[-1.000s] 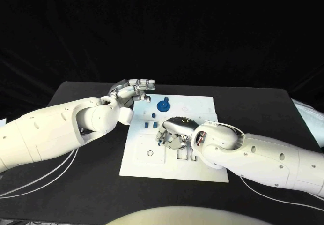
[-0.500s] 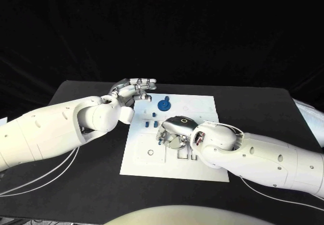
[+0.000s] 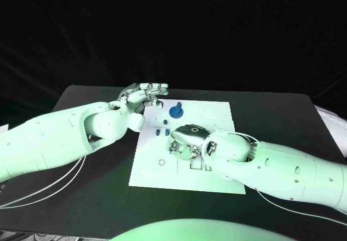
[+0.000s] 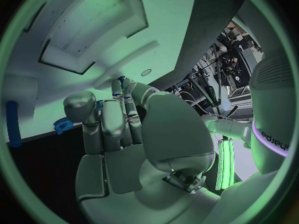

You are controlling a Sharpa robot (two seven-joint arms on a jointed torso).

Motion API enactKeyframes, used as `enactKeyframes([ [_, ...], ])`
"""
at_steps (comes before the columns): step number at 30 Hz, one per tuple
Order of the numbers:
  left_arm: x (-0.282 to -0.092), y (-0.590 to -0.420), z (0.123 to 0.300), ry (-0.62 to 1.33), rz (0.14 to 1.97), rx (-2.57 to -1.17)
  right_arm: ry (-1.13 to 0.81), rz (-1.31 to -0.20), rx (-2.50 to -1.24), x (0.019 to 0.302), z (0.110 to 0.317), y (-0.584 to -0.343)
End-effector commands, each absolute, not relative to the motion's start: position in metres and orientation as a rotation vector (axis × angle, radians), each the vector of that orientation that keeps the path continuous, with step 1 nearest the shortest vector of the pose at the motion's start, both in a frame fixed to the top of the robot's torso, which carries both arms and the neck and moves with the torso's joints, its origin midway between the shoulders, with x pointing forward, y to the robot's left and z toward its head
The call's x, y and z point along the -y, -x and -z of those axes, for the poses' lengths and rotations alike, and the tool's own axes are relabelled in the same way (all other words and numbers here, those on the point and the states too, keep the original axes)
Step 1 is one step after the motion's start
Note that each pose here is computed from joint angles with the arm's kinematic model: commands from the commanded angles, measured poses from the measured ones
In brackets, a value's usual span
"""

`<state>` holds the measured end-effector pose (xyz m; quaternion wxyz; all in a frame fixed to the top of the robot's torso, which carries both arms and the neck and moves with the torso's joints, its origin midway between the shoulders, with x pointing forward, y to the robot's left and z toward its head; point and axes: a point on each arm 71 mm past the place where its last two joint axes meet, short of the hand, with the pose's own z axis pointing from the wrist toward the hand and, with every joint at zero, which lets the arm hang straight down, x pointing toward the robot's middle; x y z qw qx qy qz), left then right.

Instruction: Assemble the parts on the task board

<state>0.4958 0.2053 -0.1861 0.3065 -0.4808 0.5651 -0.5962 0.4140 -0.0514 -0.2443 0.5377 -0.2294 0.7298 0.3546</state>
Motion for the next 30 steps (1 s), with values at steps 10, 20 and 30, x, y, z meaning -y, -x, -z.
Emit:
enactKeyframes([
  [10,-0.202,-0.496,0.185,1.248,1.597,-1.499,0.537,-0.786,-1.742,0.056,0.250,-0.415],
  [20,-0.202,-0.497,0.186,1.249,1.595,-1.499,0.466,-0.793,-1.635,0.058,0.241,-0.416],
  [30,-0.204,-0.497,0.186,1.251,1.591,-1.498,0.413,-0.819,-1.589,0.079,0.225,-0.408],
])
